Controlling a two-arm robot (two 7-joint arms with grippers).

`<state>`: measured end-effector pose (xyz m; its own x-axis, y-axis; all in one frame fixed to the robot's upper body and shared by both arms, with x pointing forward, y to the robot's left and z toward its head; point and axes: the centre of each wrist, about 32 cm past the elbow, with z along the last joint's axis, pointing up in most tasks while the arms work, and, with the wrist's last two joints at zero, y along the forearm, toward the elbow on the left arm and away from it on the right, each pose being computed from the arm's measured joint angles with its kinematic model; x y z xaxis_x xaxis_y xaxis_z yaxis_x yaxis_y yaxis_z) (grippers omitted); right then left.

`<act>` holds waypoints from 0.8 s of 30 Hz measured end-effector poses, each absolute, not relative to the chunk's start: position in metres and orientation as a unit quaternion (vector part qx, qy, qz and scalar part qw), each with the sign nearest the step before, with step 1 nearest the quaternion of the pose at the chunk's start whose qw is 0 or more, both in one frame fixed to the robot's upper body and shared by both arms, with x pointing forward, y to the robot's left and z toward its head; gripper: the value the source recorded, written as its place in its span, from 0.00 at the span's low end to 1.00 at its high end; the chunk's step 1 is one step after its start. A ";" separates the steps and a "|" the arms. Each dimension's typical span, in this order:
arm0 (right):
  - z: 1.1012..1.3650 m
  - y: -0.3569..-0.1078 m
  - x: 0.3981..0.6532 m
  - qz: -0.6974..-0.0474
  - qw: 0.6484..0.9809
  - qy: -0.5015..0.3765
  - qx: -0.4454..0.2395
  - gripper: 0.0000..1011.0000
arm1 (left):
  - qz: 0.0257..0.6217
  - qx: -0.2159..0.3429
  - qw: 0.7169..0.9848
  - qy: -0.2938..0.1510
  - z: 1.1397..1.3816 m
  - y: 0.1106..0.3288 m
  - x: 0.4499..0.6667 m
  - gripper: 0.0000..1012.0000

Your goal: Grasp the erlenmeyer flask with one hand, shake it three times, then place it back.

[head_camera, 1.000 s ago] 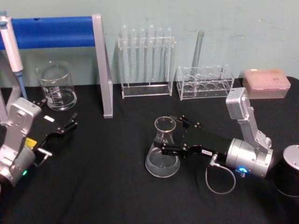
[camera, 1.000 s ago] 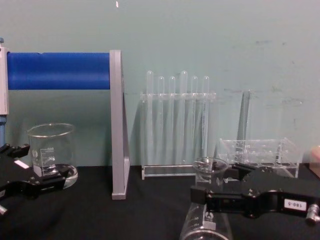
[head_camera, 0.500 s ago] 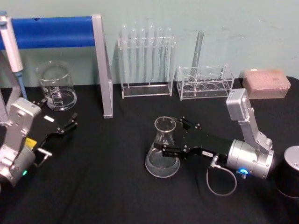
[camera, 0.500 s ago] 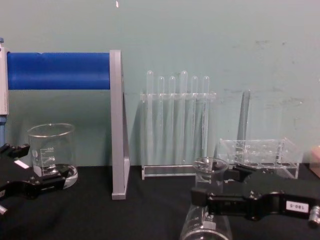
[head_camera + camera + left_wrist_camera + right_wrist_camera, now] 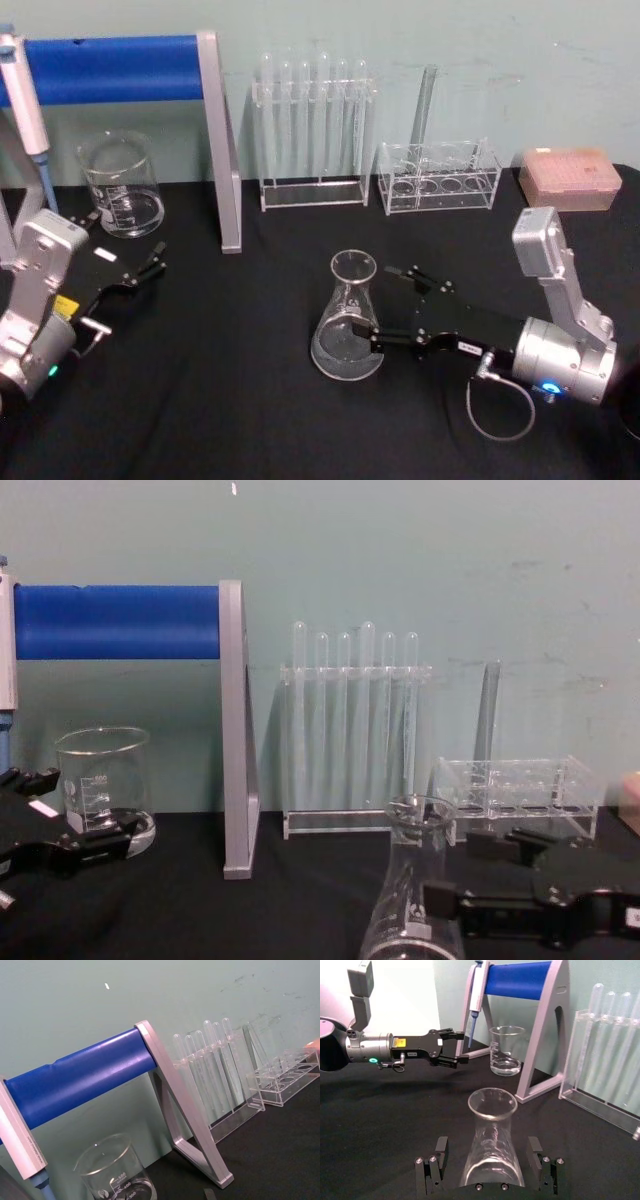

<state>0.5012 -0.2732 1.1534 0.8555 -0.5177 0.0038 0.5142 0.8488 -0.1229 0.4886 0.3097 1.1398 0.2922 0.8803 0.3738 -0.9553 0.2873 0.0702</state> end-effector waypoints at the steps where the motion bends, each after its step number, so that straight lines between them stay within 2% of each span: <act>1: 1.153 -0.276 0.499 -0.272 0.960 0.016 -0.060 0.99 | 0.580 0.142 0.791 -0.132 1.140 0.310 0.489 0.99; 14: 1.155 -0.296 0.479 -0.354 0.934 0.015 -0.052 0.99 | 0.580 0.142 0.791 -0.132 1.140 0.310 0.489 0.99; 18: 1.155 -0.298 0.477 -0.382 0.923 0.008 -0.046 0.99 | 0.580 0.141 0.791 -0.132 1.140 0.310 0.489 0.99; 24: 1.154 -0.291 0.481 -0.455 0.890 -0.006 -0.041 0.99 | 0.580 0.142 0.791 -0.132 1.140 0.310 0.489 0.99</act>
<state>0.4806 -0.2909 1.1539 0.5867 -0.8084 0.0476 0.8094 0.5834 -0.0672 0.4886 0.3097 1.1398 0.2923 0.8803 0.3737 -0.9552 0.2874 0.0703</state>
